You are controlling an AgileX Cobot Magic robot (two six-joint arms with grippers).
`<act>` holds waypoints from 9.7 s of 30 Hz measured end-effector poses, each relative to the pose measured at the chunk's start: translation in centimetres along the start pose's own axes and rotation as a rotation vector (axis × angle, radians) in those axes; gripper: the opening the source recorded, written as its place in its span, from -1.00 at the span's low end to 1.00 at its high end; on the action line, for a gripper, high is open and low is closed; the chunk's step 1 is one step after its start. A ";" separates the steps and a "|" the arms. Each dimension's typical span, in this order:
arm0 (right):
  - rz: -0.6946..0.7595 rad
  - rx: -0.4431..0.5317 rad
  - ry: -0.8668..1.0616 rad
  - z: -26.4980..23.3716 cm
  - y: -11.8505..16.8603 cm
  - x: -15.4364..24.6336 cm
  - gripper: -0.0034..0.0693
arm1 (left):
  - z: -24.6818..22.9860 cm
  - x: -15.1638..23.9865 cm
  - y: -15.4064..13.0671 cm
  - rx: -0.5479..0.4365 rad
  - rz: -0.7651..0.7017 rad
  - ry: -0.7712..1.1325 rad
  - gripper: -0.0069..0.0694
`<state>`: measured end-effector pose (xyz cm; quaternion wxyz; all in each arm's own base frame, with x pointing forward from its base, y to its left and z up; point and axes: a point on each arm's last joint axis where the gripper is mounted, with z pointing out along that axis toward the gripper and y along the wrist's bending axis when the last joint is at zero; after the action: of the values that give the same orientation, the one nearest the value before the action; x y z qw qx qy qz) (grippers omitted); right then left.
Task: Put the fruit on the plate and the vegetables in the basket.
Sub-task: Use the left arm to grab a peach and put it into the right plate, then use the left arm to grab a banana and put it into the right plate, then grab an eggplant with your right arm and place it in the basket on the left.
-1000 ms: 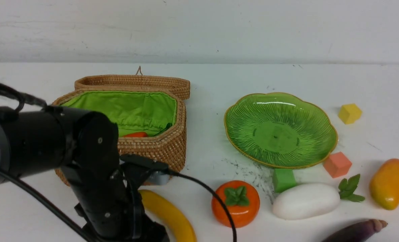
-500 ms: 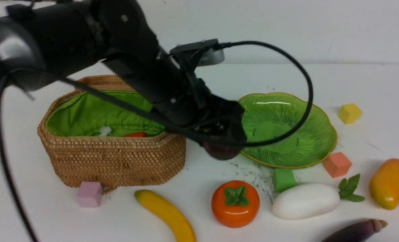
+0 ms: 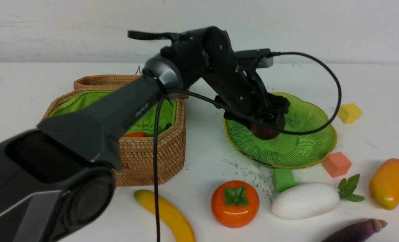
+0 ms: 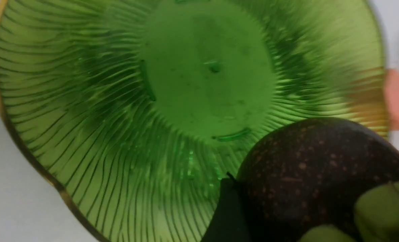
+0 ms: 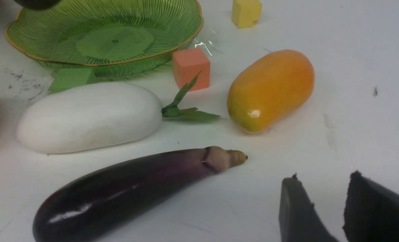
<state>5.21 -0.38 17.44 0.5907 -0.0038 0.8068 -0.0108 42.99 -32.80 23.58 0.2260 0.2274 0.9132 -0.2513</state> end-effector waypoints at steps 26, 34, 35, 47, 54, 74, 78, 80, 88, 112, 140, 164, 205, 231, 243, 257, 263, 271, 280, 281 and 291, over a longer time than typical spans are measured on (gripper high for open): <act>0.000 0.000 0.000 0.0 0.0 0.0 -0.24 | 2.3 1.1 0.3 -0.055 -0.109 0.053 0.74; 0.000 0.000 0.000 0.0 0.0 0.0 -0.24 | 2.2 1.1 0.4 -0.063 -0.105 0.058 0.74; 0.000 0.000 0.000 0.0 0.0 0.0 -0.24 | 2.2 1.1 0.4 -0.062 -0.105 0.058 0.74; 0.000 0.000 0.000 0.0 0.0 0.0 -0.24 | 2.2 0.8 0.8 -0.095 -0.038 0.029 0.86; 0.000 0.000 0.000 0.0 0.0 0.0 -0.24 | 2.3 0.7 0.4 -0.056 0.038 0.018 0.93; 0.000 0.000 0.000 0.0 0.0 0.0 -0.24 | -18.2 1.3 -4.3 -0.195 0.009 -0.008 0.42; 0.000 0.000 0.000 0.0 0.0 0.0 -0.24 | -22.5 5.3 -4.3 -0.246 0.002 0.030 0.41; 0.000 0.000 0.000 0.0 0.0 0.0 -0.24 | -23.4 7.7 -3.8 -0.279 -0.027 0.067 0.41; 0.000 0.000 0.000 0.0 0.0 0.0 -0.24 | -20.2 15.5 -1.1 -0.350 -0.184 0.300 0.41; 0.000 0.000 0.000 0.0 0.0 0.0 -0.24 | -12.1 16.6 1.6 -0.355 -0.271 0.314 0.41; 0.000 0.000 0.000 0.0 0.0 0.0 -0.24 | -6.4 16.7 3.6 -0.448 -0.852 0.146 0.41; 0.000 0.000 0.000 0.0 0.0 0.0 -0.24 | -4.4 17.8 4.4 -0.485 -0.871 0.215 -0.02; 0.000 0.000 0.000 0.0 0.0 0.0 -0.24 | -16.7 3.6 -4.5 -0.071 0.275 0.075 -0.02; 0.000 0.000 0.000 0.0 0.0 0.0 -0.24 | 3.3 1.8 -7.9 -0.265 1.092 0.013 -0.02; 0.000 0.000 0.000 0.0 0.0 0.0 -0.24 | 4.1 1.8 -7.2 -0.299 0.910 -0.018 0.22; 0.000 0.000 0.000 0.0 0.0 0.0 -0.24 | 3.8 1.9 -7.3 -0.284 0.797 -0.014 0.82; 0.000 0.000 0.000 0.0 0.0 0.0 -0.24 | -0.8 1.3 -8.6 -0.254 0.553 -0.005 0.55; 0.000 0.000 0.000 0.0 0.0 0.0 -0.24 | -12.2 0.8 -10.4 -0.299 0.479 -0.013 0.23; 0.000 0.000 0.000 0.0 0.0 0.0 -0.24 | -26.7 6.5 -10.0 -0.361 0.372 -0.093 -0.02; 0.000 0.000 0.000 0.0 0.0 0.0 -0.24 | -27.4 7.6 -9.6 -0.365 0.350 -0.086 -0.04; 0.000 0.000 0.000 0.0 0.0 0.0 -0.24 | -35.9 21.8 -5.7 -0.231 0.044 -0.340 -0.20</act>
<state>5.21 -0.38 17.44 0.5907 -0.0038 0.8068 -0.0108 11.93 -10.45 41.80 0.4067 0.1740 0.8797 -0.1746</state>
